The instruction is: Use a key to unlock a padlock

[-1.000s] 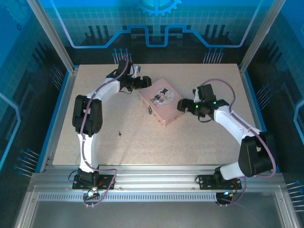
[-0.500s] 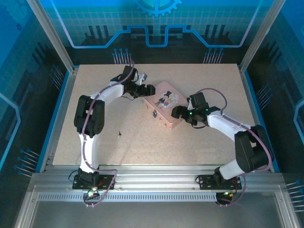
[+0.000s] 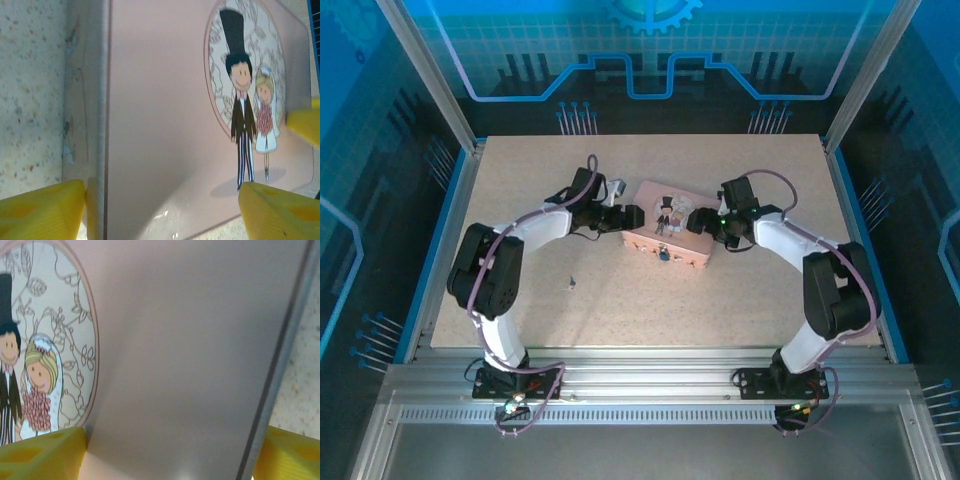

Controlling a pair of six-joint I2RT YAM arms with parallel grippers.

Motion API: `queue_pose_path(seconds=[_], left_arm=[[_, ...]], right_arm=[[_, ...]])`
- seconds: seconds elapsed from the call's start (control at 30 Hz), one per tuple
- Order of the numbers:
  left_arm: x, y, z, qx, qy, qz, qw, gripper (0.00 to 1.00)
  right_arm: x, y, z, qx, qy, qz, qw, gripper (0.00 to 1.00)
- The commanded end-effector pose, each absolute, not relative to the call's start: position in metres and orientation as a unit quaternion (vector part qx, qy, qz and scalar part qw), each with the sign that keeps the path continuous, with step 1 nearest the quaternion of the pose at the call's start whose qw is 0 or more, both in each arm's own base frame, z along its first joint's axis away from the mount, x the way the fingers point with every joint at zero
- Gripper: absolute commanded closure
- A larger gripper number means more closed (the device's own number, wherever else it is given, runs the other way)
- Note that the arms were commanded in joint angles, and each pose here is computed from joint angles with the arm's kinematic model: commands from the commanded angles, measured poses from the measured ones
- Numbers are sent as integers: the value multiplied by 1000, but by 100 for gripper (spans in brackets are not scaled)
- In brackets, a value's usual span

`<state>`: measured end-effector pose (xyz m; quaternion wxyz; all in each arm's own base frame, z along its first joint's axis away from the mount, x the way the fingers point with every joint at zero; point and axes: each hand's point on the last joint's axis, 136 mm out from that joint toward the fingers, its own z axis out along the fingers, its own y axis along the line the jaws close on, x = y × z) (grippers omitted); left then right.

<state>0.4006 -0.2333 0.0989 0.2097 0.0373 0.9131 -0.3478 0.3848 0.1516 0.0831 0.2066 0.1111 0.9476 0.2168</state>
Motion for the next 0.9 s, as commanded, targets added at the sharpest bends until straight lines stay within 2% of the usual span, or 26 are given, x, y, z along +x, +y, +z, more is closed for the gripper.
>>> queue_pose_path(seconds=[0.0, 0.63, 0.87], left_arm=[[372, -262, 114, 53, 894, -399, 197, 20], [396, -246, 111, 13, 910, -344, 234, 20], [390, -228, 112, -11, 916, -316, 247, 15]], right_arm=[[399, 174, 87, 73, 947, 241, 199, 19], [438, 192, 84, 43, 949, 239, 200, 18], [438, 179, 91, 51, 949, 226, 215, 11]])
